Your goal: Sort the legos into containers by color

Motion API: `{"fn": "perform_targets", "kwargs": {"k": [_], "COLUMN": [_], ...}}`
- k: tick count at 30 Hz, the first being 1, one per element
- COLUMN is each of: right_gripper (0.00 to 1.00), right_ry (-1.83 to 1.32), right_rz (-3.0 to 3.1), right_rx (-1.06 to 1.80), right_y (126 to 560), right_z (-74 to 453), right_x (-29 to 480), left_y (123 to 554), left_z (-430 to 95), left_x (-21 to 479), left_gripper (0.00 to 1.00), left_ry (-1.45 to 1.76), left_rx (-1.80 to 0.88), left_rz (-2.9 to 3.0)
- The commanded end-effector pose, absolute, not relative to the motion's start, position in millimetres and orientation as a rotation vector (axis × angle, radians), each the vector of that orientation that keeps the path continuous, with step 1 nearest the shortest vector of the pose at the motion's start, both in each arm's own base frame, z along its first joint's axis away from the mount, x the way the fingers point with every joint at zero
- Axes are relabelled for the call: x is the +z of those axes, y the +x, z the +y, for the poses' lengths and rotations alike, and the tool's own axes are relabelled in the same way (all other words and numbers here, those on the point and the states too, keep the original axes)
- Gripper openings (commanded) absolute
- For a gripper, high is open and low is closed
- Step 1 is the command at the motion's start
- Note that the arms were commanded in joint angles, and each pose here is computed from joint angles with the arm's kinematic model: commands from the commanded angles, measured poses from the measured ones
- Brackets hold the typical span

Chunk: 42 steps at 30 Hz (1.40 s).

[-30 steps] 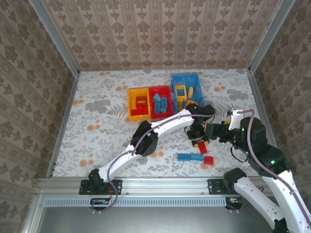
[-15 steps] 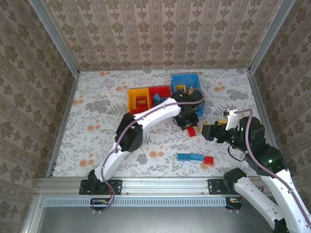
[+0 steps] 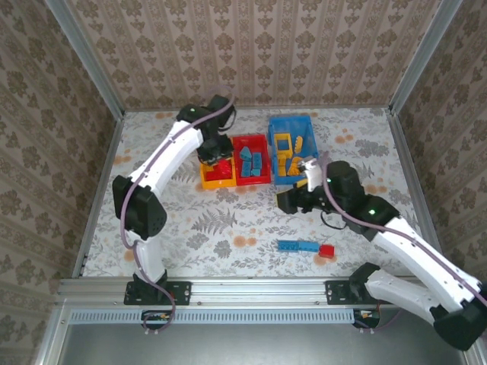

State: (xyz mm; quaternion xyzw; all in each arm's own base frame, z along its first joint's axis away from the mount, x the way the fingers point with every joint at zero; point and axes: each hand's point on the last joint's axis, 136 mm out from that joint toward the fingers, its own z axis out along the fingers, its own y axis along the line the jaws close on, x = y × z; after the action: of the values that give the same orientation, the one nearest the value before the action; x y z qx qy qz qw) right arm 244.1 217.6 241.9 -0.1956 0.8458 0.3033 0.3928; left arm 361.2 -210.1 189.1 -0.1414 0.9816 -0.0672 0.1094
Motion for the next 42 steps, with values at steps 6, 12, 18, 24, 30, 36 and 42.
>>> {"fn": "perform_targets", "kwargs": {"k": [6,12,18,24,30,36,42], "right_gripper": [0.81,0.82,0.82,0.82,0.82,0.82,0.85], "right_ry": [-0.48,-0.475,-0.437,-0.472,-0.629,-0.781,-1.026], "right_rz": [2.081,2.13,2.197,2.274,2.457,2.599,2.583], "right_rx": [0.742,0.727,0.697,0.645,0.463,0.323,0.262], "right_y": [283.8,291.0,291.2,283.1,252.3,210.2,187.7], "right_z": [241.7,244.8,236.3,227.2,205.2,192.8,213.9], "right_x": [251.5,235.9,218.6,198.1,166.3,140.3,119.7], "left_y": [419.6,442.5,441.8,436.9,433.2,426.6,397.0], "left_z": [-179.3,-179.6,-176.2,-181.0,-186.1,-193.0,-214.9], "left_x": [163.8,135.3,115.8,105.4,113.8,136.9,179.0], "left_gripper": [0.31,0.31,0.32,0.45,0.52,0.59,0.63], "left_ry": [-0.2,-0.154,-0.127,-0.108,-0.105,-0.114,-0.071], "left_rx": [0.124,0.198,0.244,0.229,0.202,0.145,-0.008], "left_rz": [2.882,2.906,2.943,2.971,2.967,2.937,2.88]}}
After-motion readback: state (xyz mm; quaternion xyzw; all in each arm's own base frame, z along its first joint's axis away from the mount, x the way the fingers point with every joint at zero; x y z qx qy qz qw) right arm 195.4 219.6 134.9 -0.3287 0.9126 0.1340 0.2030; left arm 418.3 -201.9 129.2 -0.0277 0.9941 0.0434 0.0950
